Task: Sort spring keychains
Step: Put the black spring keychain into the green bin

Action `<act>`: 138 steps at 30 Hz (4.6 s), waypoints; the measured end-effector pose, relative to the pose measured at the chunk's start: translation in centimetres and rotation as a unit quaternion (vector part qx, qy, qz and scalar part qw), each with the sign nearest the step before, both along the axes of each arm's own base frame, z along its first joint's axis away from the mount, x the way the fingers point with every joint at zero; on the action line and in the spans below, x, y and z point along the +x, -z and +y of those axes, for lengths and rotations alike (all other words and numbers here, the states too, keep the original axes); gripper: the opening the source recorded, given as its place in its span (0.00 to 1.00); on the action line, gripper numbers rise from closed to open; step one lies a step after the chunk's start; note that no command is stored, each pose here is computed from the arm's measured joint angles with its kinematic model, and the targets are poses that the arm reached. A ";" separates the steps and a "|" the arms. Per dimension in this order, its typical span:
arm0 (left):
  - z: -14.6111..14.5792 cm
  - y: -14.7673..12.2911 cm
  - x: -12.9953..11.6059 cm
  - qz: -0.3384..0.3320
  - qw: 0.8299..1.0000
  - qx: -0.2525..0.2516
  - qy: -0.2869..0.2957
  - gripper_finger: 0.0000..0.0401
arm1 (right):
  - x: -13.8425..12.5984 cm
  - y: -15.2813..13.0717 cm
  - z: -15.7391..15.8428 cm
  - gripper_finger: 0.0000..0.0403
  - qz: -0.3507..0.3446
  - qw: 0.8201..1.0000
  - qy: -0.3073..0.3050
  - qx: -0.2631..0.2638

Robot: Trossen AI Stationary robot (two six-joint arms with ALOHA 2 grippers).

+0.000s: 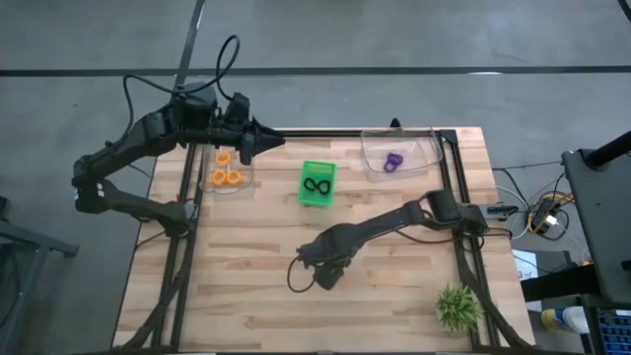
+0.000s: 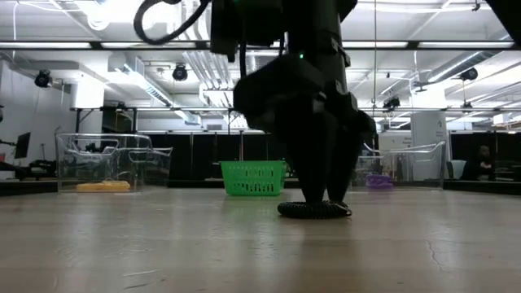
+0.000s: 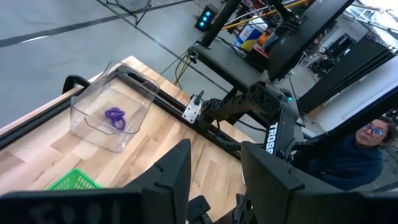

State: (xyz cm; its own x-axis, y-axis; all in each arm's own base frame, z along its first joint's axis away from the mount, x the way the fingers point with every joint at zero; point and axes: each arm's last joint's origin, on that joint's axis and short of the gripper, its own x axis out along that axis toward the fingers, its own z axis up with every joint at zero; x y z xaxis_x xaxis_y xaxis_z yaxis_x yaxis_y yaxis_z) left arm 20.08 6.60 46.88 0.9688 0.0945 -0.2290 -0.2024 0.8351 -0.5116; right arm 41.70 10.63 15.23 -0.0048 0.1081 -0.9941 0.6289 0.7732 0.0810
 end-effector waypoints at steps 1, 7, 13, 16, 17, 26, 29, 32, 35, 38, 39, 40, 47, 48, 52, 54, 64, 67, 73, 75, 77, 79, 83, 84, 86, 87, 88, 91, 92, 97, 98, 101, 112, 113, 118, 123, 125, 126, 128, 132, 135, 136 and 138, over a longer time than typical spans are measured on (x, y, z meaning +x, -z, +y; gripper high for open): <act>0.0 0.0 0.0 0.000 1.000 0.000 0.000 0.33 | 0.0 0.3 0.0 0.53 0.004 1.000 -0.004 -0.001; 0.0 -0.2 0.1 -0.008 1.000 0.004 0.000 0.33 | 0.0 1.6 0.1 0.27 0.028 0.999 -0.027 0.014; 0.0 -0.2 0.1 -0.009 1.000 0.005 0.000 0.33 | 0.0 1.0 -0.2 0.04 0.020 0.998 -0.042 0.029; 0.0 -0.2 0.1 -0.009 1.000 0.005 0.000 0.33 | -0.2 -0.7 -0.5 0.03 0.002 0.999 -0.027 0.027; 0.0 -0.2 0.1 -0.009 1.000 0.005 0.000 0.33 | -0.4 -1.8 -0.5 0.03 -0.012 0.999 -0.022 0.023; 0.0 -0.2 0.0 -0.008 1.000 0.005 0.000 0.33 | -3.6 -12.2 -2.3 0.02 -0.150 0.981 0.091 -0.083; 0.1 -0.1 0.3 -0.006 1.000 -0.001 -0.001 0.33 | -5.1 -15.4 -3.1 0.02 -0.206 0.962 0.135 -0.121; 0.3 0.2 0.7 -0.001 1.000 -0.018 -0.004 0.33 | -6.4 -17.7 -3.8 0.02 -0.248 0.941 0.170 -0.153; 0.4 0.5 1.2 0.005 0.999 -0.033 -0.005 0.33 | -7.6 -19.9 -4.4 0.02 -0.291 0.920 0.195 -0.177; 0.7 1.0 2.0 0.014 0.999 -0.048 -0.006 0.33 | -8.6 -21.5 -4.9 0.02 -0.321 0.901 0.215 -0.198; 0.8 1.2 2.3 0.018 0.998 -0.053 -0.005 0.33 | -8.8 -21.8 -5.0 0.02 -0.328 0.896 0.219 -0.206; 0.8 1.3 2.5 0.021 0.998 -0.059 0.002 0.33 | -8.9 -22.1 -5.1 0.02 -0.333 0.891 0.223 -0.214; 1.1 2.9 5.0 0.051 0.994 -0.095 0.025 0.33 | -8.7 -23.2 -6.1 0.02 -0.361 0.872 0.231 -0.237; 1.1 3.2 5.4 0.057 0.993 -0.097 0.027 0.33 | -8.4 -23.3 -6.1 0.02 -0.372 0.868 0.229 -0.236; 1.3 4.4 6.8 0.079 0.990 -0.114 0.030 0.33 | -7.9 -23.8 -6.5 0.02 -0.396 0.859 0.222 -0.234; 1.2 4.8 7.4 0.086 0.988 -0.121 0.040 0.33 | -7.8 -23.8 -6.7 0.02 -0.396 0.859 0.222 -0.237; 0.6 6.3 9.6 0.107 0.979 -0.152 0.081 0.33 | -7.6 -23.9 -7.7 0.02 -0.397 0.857 0.215 -0.249; 0.7 6.6 10.2 0.105 0.979 -0.156 0.081 0.33 | -7.5 -24.0 -7.8 0.02 -0.401 0.856 0.213 -0.247; 0.8 6.4 10.7 0.083 0.983 -0.133 0.100 0.30 | -7.4 -24.1 -7.8 0.02 -0.404 0.858 0.204 -0.245; 0.9 6.4 10.7 0.082 0.983 -0.128 0.101 0.23 | -7.3 -24.2 -7.8 0.02 -0.409 0.858 0.196 -0.244; 0.9 6.5 10.7 0.083 0.984 -0.121 0.103 0.12 | -7.2 -24.3 -7.8 0.02 -0.415 0.856 0.187 -0.247; 1.0 6.5 10.8 0.083 0.984 -0.115 0.104 0.05 | -7.0 -24.5 -7.8 0.03 -0.421 0.850 0.182 -0.258; 1.1 6.3 10.6 0.083 0.989 -0.083 0.087 0.04 | -6.9 -24.6 -7.9 0.13 -0.427 0.846 0.172 -0.271; 1.1 6.3 10.5 0.084 0.991 -0.070 0.076 0.04 | -7.0 -24.7 -7.9 0.16 -0.426 0.845 0.168 -0.275; 1.2 6.2 10.4 0.087 0.993 -0.046 0.058 0.04 | -7.0 -24.7 -8.0 0.24 -0.424 0.845 0.165 -0.280; 1.3 6.3 10.3 0.090 0.994 -0.036 0.051 0.04 | -7.0 -24.7 -8.0 0.28 -0.424 0.845 0.164 -0.281; 1.5 6.3 10.4 0.093 0.995 -0.022 0.037 0.04 | -6.9 -24.8 -7.9 0.32 -0.431 0.843 0.161 -0.278; 1.9 6.7 10.4 0.113 0.993 0.022 -0.003 0.04 | -6.9 -25.1 -7.6 0.41 -0.438 0.843 0.147 -0.275; 2.0 6.7 10.4 0.118 0.992 0.039 -0.013 0.03 | -6.9 -25.1 -7.4 0.44 -0.441 0.842 0.145 -0.274; 2.5 6.9 10.0 0.167 0.969 0.159 -0.088 0.03 | -6.8 -25.3 -7.3 0.53 -0.450 0.838 0.131 -0.280; 2.6 6.9 10.0 0.180 0.960 0.188 -0.100 0.03 | -6.8 -25.4 -7.2 0.54 -0.454 0.836 0.127 -0.280; 2.8 6.9 9.9 0.209 0.936 0.256 -0.124 0.03 | -6.8 -25.7 -7.0 0.55 -0.463 0.832 0.116 -0.282; 3.7 12.5 12.2 0.306 0.917 0.232 -0.107 0.03 | -7.8 -27.1 -7.3 0.56 -0.483 0.818 0.123 -0.288; 3.8 13.3 12.5 0.314 0.917 0.223 -0.103 0.03 | -8.1 -27.3 -7.2 0.56 -0.485 0.817 0.124 -0.287; 4.1 17.1 13.2 0.359 0.915 0.170 -0.070 0.03 | -8.9 -28.1 -7.3 0.56 -0.495 0.811 0.127 -0.285; 4.3 20.7 14.6 0.392 0.909 0.136 -0.028 0.03 | -9.1 -28.3 -7.4 0.56 -0.498 0.809 0.128 -0.285; 4.4 21.8 15.1 0.402 0.907 0.127 -0.019 0.03 | -9.1 -28.3 -7.3 0.56 -0.498 0.809 0.128 -0.285; 4.5 22.5 15.4 0.410 0.904 0.123 -0.019 0.03 | -9.1 -28.3 -7.3 0.56 -0.498 0.809 0.128 -0.284; 4.7 23.7 15.8 0.423 0.900 0.106 -0.020 0.03 | -9.1 -28.3 -7.3 0.56 -0.497 0.810 0.128 -0.284; 5.1 25.6 16.2 0.435 0.899 0.056 0.023 0.08 | -9.1 -28.3 -7.3 0.56 -0.497 0.810 0.128 -0.285; 5.3 26.4 16.3 0.443 0.896 0.032 0.027 0.15 | -9.0 -28.3 -7.3 0.56 -0.497 0.810 0.127 -0.284; 5.4 26.5 16.2 0.446 0.894 0.025 0.020 0.17 | -9.0 -28.3 -7.3 0.56 -0.497 0.810 0.127 -0.284; 5.6 26.3 16.1 0.446 0.895 0.018 0.004 0.19 | -9.0 -28.3 -7.3 0.56 -0.497 0.810 0.127 -0.284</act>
